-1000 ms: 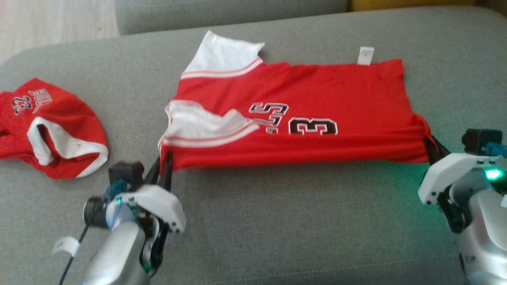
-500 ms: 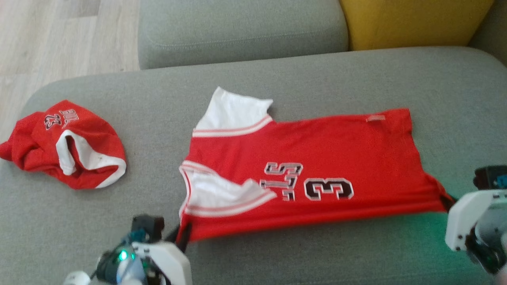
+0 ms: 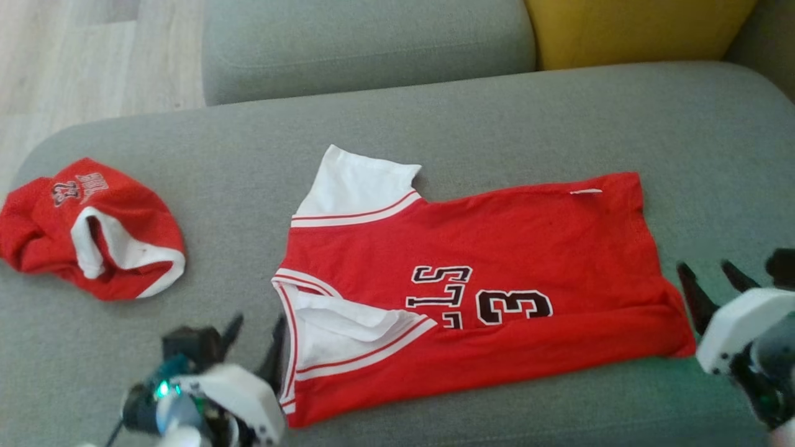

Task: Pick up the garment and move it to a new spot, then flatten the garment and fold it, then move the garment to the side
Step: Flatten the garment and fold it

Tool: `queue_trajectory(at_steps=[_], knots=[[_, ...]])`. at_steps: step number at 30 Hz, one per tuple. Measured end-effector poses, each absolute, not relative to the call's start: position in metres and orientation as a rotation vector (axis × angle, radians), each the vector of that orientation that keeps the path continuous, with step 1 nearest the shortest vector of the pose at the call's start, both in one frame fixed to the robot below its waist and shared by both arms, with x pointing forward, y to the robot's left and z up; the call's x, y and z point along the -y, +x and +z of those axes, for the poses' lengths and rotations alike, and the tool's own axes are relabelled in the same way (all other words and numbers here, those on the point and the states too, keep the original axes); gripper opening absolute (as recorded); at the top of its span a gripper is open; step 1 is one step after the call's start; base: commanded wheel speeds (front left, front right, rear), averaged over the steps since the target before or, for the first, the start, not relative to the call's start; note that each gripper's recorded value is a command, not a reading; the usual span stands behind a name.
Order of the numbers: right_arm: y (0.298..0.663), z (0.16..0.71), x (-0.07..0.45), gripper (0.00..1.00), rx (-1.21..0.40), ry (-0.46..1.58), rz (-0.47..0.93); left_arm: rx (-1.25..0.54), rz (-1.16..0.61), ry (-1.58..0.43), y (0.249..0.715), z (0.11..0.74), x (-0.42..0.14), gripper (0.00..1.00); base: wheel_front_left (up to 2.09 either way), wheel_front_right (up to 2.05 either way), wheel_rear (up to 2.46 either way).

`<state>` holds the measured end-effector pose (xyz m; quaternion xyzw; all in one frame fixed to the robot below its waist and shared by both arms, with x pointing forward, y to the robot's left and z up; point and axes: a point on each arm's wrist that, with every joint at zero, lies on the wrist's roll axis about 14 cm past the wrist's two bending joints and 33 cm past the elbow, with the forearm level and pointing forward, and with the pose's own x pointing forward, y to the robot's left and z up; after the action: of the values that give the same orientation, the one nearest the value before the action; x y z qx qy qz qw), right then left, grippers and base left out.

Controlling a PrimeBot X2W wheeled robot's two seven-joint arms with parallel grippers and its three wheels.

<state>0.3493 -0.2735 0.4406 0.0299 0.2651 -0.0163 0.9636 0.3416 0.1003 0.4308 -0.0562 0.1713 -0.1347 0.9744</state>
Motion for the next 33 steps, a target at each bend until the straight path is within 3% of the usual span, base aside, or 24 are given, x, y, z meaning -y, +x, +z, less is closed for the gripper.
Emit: queue_trajectory(at_steps=[5, 11, 16, 23, 33], knots=[[0.366, 0.461, 0.26, 1.0, -0.405, 0.056, -0.02, -0.198, -0.273, -0.154, 0.383, 0.464, -0.093, 1.0, 0.0, 0.0, 0.0], [0.402, 0.488, 0.251, 1.0, -0.269, 0.006, -0.008, -0.147, -0.4, -0.136, 0.445, 0.486, -0.064, 1.0, 0.0, 0.0, 0.0], [0.432, 0.499, 0.245, 1.0, -0.207, -0.034, 0.005, -0.245, -0.538, -0.073, 0.496, 0.48, -0.039, 1.0, 0.0, 0.0, 0.0], [0.459, 0.489, 0.243, 1.0, -0.217, -0.083, 0.015, -0.474, -0.604, 0.129, 0.564, 0.439, -0.028, 1.0, 0.0, 0.0, 0.0], [0.458, 0.474, 0.262, 1.0, -0.251, -0.102, -0.033, -0.623, -0.659, 0.291, 0.576, 0.378, -0.02, 1.0, 0.0, 0.0, 0.0]])
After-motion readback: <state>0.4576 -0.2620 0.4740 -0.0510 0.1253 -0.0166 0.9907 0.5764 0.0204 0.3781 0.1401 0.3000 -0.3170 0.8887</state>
